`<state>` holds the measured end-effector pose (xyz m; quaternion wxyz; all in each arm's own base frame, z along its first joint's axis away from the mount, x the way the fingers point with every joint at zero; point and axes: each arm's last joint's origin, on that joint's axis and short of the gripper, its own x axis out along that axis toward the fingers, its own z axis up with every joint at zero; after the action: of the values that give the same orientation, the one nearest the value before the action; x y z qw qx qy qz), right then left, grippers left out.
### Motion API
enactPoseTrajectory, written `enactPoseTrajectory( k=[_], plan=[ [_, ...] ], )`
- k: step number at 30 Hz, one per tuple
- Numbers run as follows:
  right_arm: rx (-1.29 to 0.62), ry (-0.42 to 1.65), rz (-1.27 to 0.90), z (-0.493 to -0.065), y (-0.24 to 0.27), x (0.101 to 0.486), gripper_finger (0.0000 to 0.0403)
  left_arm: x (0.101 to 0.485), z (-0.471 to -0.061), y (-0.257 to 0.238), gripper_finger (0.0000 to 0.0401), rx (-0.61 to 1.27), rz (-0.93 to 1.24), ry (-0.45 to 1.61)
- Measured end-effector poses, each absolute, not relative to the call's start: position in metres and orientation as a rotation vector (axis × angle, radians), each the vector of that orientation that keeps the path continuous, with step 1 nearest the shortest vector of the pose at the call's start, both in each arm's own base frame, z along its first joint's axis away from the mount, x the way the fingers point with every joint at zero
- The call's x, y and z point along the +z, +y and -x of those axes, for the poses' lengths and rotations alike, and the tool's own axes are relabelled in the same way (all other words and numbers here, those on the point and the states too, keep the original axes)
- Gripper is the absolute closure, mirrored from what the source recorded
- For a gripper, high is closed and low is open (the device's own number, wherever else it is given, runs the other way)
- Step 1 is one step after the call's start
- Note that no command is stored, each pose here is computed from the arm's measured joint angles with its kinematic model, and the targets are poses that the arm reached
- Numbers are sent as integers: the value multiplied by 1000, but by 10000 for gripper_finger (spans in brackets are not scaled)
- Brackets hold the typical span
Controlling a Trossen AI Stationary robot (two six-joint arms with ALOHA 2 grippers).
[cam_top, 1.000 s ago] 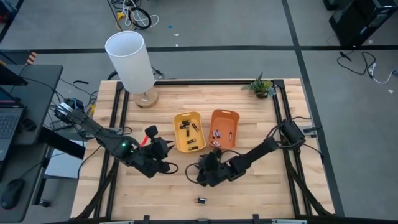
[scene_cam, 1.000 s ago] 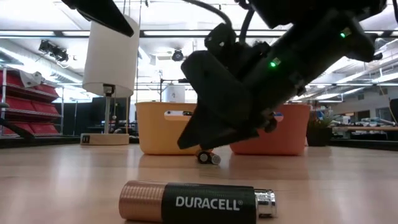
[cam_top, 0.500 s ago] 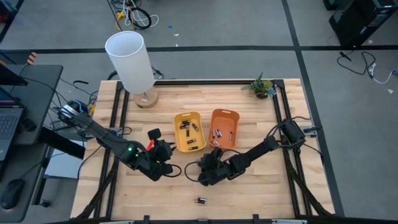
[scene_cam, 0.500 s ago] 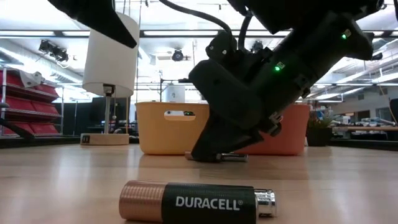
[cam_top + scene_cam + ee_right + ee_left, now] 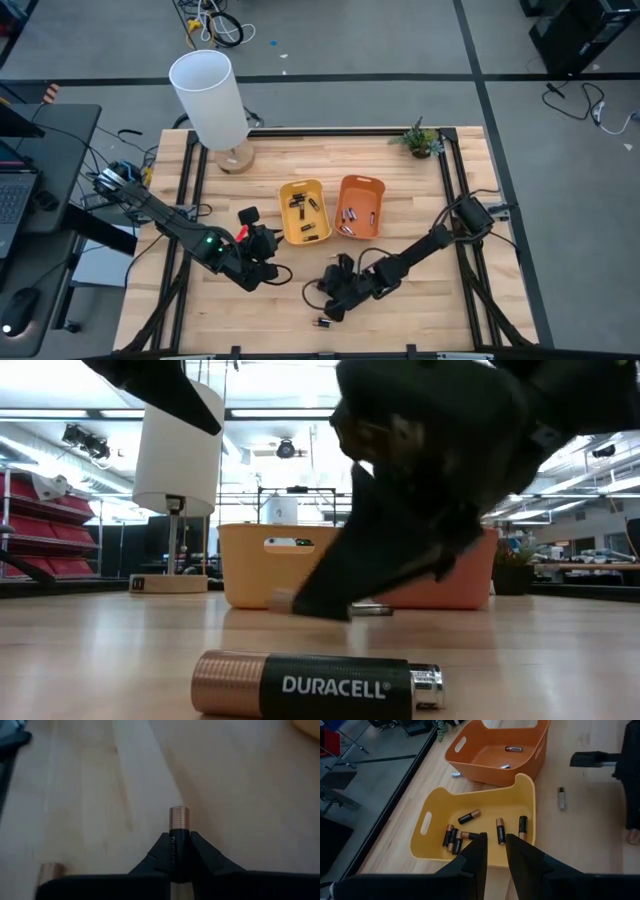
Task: Sort batteries
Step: Put the top black battery into the yellow bin, then put the center silver battery into the orange bin
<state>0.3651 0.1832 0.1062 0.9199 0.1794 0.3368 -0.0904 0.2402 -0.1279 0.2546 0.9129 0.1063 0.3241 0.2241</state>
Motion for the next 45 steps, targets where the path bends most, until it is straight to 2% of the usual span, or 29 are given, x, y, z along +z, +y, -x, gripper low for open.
enactPoseTrajectory(
  k=[7,18,26,30,40,45],
  plan=[
    [-199,631,-367,-369,174,126,366,254,-240,-128,316,462,-227,676],
    [-245,418,-269,-371,138,204,366,254,-239,-127,316,463,-227,677],
    [-416,440,-278,-384,75,205,359,255,-241,-128,316,460,-211,660],
    [-478,489,-284,-384,57,200,330,255,-241,-128,316,460,-214,662],
    [-472,483,-275,-383,55,205,220,244,-244,-130,316,437,-199,627],
    [-299,458,-294,-379,82,216,189,235,-242,-128,316,433,-219,639]
  ],
)
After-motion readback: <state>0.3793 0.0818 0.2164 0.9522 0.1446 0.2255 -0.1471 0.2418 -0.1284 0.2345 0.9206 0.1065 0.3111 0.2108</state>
